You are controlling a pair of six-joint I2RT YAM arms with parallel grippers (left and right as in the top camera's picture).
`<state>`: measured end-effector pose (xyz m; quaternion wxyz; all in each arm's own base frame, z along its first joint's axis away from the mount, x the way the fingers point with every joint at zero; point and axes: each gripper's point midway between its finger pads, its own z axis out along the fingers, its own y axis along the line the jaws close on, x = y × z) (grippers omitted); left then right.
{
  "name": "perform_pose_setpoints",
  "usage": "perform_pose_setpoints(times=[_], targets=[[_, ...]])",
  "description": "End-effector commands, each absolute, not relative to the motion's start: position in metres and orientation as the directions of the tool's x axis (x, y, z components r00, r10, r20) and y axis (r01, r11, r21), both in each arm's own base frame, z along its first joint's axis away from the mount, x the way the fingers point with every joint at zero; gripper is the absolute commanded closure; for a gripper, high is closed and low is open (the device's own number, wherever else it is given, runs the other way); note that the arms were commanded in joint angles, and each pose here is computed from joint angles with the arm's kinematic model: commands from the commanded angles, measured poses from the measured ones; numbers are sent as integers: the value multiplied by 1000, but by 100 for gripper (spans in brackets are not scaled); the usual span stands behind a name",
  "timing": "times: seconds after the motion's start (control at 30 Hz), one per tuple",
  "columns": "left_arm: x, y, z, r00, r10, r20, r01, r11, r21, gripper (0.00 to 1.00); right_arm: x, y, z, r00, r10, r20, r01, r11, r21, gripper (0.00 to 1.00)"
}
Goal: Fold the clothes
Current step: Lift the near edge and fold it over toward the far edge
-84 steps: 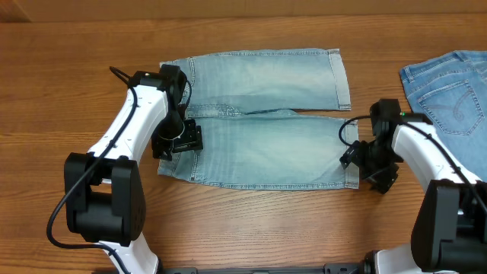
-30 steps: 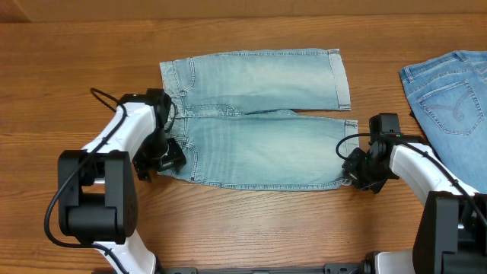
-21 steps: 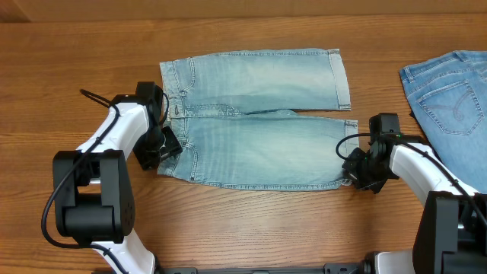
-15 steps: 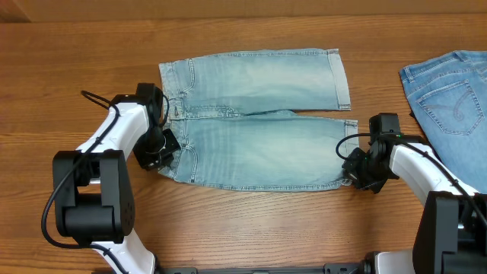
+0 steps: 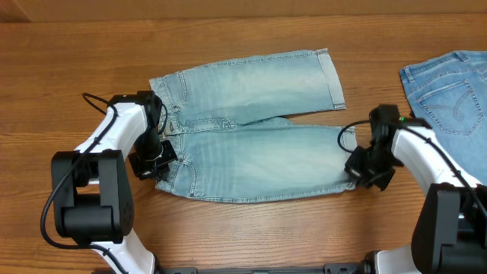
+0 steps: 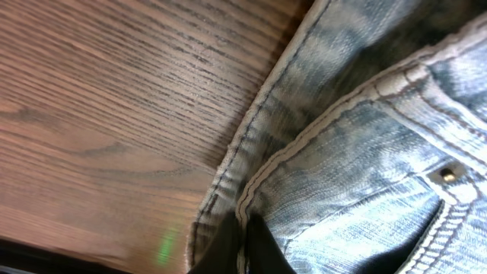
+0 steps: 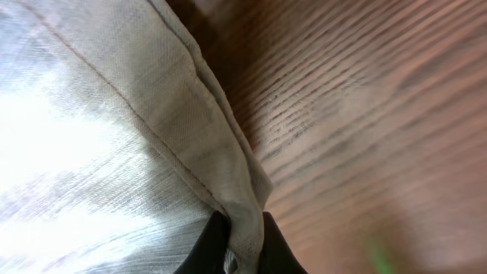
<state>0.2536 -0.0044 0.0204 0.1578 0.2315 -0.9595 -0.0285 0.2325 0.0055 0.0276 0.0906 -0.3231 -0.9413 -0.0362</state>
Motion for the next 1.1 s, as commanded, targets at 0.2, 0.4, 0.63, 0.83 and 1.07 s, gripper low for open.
perform_pose_setpoints(times=[0.2,0.4,0.63,0.83,1.07], targets=[[268,1,95,-883,-461,87,-459,887,42,96,274,-6,93,-793,602,92,605,796,13,96],[282,0,134,-885,-465,15,-465,885,-3,96,290,-7,131,-811,583,48,585,810,44,96],[306,-4,172,-881,-467,-71,-462,884,-75,96,312,-8,159,-813,581,-29,576,811,98,96],[328,-4,184,-858,-489,-154,-475,871,-124,96,321,2,164,-813,581,-25,570,805,164,96],[337,-3,208,-846,-494,-201,-472,869,-148,96,327,1,193,-817,576,-10,568,808,154,96]])
